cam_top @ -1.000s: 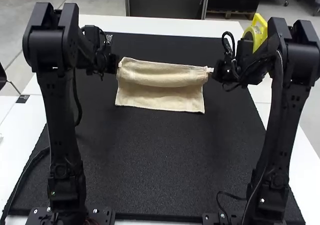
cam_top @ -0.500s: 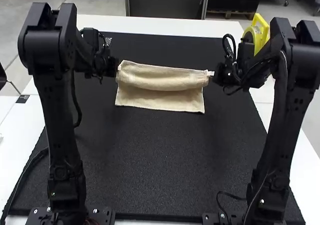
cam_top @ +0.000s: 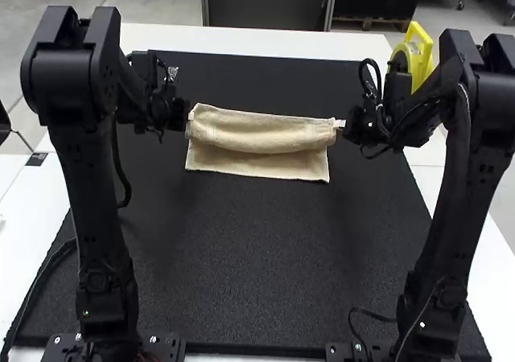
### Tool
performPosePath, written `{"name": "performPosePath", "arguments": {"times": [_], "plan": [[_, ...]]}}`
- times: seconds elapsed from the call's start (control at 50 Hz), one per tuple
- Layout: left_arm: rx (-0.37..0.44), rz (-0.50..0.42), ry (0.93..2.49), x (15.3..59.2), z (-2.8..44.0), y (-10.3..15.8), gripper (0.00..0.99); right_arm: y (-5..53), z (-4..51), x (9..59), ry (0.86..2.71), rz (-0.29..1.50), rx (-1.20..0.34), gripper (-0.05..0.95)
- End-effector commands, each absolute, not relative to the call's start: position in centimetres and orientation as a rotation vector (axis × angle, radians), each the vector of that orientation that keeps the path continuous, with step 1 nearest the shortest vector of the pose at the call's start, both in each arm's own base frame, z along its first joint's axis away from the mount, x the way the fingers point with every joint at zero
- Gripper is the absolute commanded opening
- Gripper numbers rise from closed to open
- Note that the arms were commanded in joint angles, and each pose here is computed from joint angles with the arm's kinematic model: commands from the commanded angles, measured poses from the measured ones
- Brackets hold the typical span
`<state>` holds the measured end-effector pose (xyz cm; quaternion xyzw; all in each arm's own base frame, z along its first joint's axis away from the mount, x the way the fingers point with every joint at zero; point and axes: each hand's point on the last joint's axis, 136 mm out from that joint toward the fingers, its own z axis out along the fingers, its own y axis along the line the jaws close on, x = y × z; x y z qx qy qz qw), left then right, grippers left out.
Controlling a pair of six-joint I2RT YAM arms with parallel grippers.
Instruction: Fold the towel.
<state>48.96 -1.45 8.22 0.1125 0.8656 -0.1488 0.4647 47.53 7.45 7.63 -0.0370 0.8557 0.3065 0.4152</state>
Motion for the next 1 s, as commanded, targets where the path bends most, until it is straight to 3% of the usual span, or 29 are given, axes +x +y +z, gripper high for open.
{"name": "performPosePath", "arguments": {"times": [0.0,0.66,0.78,0.86,0.98], "plan": [[0.278,-0.326,2.074,49.0,10.4,-0.5,0.023,6.4,9.9,47.6,2.098,0.748,-0.087,-0.02],[0.271,-0.315,2.072,47.8,9.4,-0.4,0.023,6.5,9.8,46.6,2.084,0.751,-0.085,-0.01],[0.252,-0.304,2.080,47.6,9.1,0.3,0.043,6.5,9.5,46.4,2.091,0.753,-0.082,0.10],[0.246,-0.298,2.079,47.6,9.2,0.7,0.128,6.5,9.4,46.4,2.093,0.754,-0.080,0.21],[0.240,-0.297,2.082,47.6,9.1,0.9,0.166,6.4,9.2,46.4,2.097,0.756,-0.070,0.28]]}}
